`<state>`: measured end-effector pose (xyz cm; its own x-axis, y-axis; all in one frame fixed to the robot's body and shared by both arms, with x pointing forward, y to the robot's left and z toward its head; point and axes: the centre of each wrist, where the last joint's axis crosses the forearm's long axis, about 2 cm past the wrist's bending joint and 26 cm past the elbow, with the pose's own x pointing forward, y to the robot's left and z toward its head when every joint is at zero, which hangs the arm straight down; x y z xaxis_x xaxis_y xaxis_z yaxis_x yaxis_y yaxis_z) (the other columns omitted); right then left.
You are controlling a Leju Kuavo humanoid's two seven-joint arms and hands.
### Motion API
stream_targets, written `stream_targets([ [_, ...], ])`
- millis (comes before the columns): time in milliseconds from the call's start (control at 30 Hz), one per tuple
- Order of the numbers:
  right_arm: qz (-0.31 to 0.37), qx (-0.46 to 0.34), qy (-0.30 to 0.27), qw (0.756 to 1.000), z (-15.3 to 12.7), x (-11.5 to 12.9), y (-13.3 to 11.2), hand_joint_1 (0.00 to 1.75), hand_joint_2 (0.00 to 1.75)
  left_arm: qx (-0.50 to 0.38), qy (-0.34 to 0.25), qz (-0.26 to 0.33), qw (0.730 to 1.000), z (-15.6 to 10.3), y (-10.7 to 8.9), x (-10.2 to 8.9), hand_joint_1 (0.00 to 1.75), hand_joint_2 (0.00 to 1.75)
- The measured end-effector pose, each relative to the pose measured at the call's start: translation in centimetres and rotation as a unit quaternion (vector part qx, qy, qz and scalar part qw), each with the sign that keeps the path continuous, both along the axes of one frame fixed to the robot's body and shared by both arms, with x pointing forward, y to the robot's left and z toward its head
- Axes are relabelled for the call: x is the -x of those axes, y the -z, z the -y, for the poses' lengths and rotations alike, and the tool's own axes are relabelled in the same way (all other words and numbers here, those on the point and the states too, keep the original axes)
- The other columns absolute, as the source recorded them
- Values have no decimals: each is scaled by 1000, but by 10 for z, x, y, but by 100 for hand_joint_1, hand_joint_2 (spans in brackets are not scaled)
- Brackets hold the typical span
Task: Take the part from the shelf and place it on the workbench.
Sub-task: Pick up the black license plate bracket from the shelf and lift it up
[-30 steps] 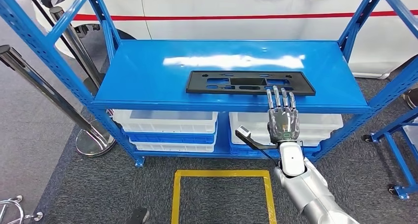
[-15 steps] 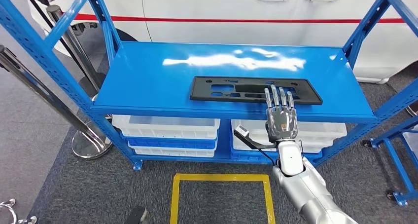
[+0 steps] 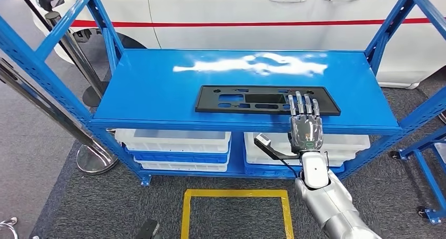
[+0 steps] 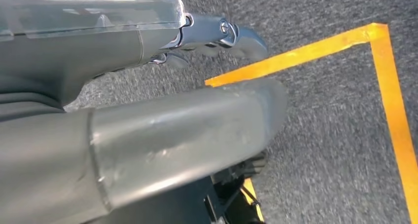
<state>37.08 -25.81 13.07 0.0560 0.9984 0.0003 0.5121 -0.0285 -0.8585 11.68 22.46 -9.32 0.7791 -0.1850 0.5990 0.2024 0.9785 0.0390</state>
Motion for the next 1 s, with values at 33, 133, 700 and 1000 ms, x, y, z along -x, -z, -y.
stream_targets([
  [33, 1, -1, 0, 1000, 0, 0, 0, 0, 175, 0, 0, 0, 1000, 0, 0, 0, 0, 0],
  [133, -1, -2, 0, 1000, -1, 1, 1, 0, 175, 1, 1, 1, 1000, 0, 0, 1, 0, 0],
  [700, -1, -6, 1, 1000, -2, 5, 3, 0, 175, 5, 3, 7, 1000, 0, 1, 2, 0, 0],
  [1000, 2, -9, 1, 1000, -2, 8, 3, 0, 175, 0, 4, 10, 1000, 0, 0, 1, 0, 0],
])
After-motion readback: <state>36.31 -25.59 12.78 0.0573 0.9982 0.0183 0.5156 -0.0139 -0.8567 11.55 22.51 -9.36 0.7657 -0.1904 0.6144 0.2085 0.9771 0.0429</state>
